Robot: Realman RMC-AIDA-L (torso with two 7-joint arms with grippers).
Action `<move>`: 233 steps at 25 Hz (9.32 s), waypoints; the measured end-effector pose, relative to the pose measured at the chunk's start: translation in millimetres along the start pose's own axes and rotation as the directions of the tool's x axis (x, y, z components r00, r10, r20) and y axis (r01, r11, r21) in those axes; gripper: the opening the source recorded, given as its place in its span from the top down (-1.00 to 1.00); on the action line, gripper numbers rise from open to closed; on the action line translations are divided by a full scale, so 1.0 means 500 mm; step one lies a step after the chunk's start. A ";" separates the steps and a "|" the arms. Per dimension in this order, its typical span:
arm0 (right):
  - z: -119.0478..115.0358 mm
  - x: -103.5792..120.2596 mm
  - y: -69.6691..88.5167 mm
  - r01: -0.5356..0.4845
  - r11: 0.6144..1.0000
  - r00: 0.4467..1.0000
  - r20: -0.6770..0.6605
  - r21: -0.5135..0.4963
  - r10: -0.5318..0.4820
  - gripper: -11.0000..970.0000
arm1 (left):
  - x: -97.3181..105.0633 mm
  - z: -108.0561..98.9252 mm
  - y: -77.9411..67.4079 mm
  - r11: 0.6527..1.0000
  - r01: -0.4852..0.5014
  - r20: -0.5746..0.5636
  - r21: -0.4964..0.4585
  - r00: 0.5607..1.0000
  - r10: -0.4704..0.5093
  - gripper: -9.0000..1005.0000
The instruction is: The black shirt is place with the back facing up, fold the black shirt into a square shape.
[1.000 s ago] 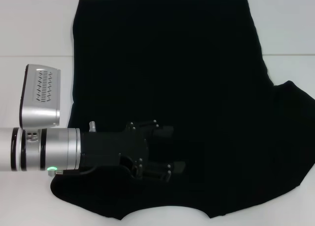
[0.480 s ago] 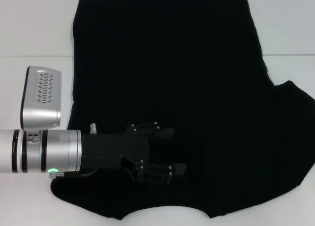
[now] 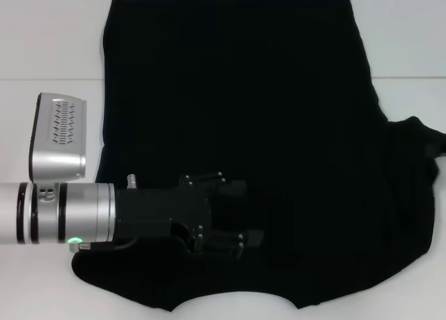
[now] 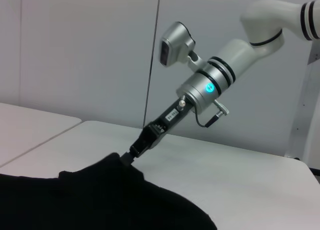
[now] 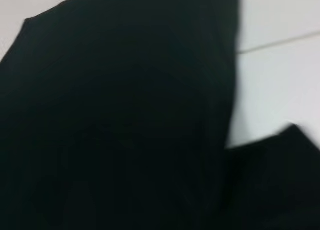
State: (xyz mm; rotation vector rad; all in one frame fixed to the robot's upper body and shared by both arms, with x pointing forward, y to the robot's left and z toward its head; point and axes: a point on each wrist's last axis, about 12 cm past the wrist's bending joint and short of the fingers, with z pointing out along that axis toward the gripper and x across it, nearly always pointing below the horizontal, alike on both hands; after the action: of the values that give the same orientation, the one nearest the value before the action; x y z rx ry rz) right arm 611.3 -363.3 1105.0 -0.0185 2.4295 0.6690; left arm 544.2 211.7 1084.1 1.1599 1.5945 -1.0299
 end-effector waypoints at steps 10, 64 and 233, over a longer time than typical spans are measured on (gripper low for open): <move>0.095 -0.019 0.154 0.219 0.967 0.952 -0.189 -0.132 -0.242 0.97 | 0.000 -0.003 0.002 1.000 0.011 -0.003 -0.009 1.000 -0.011 -0.80; 0.139 0.043 0.281 0.463 0.748 0.886 0.265 -0.475 -0.380 -0.92 | 0.135 -0.279 -0.041 0.862 0.173 -0.179 -0.477 0.941 -0.287 -0.78; -0.019 0.146 0.047 0.191 0.914 0.942 -0.193 -0.359 -0.273 0.85 | 0.130 -0.272 -0.044 0.825 0.333 -0.064 -0.456 0.912 -0.404 0.96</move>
State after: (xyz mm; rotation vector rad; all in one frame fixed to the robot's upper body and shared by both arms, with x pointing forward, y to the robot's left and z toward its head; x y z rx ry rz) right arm 542.7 -337.1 1081.0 -0.5517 2.4510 1.0087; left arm 487.3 350.9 1060.6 0.6461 2.1054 -0.7624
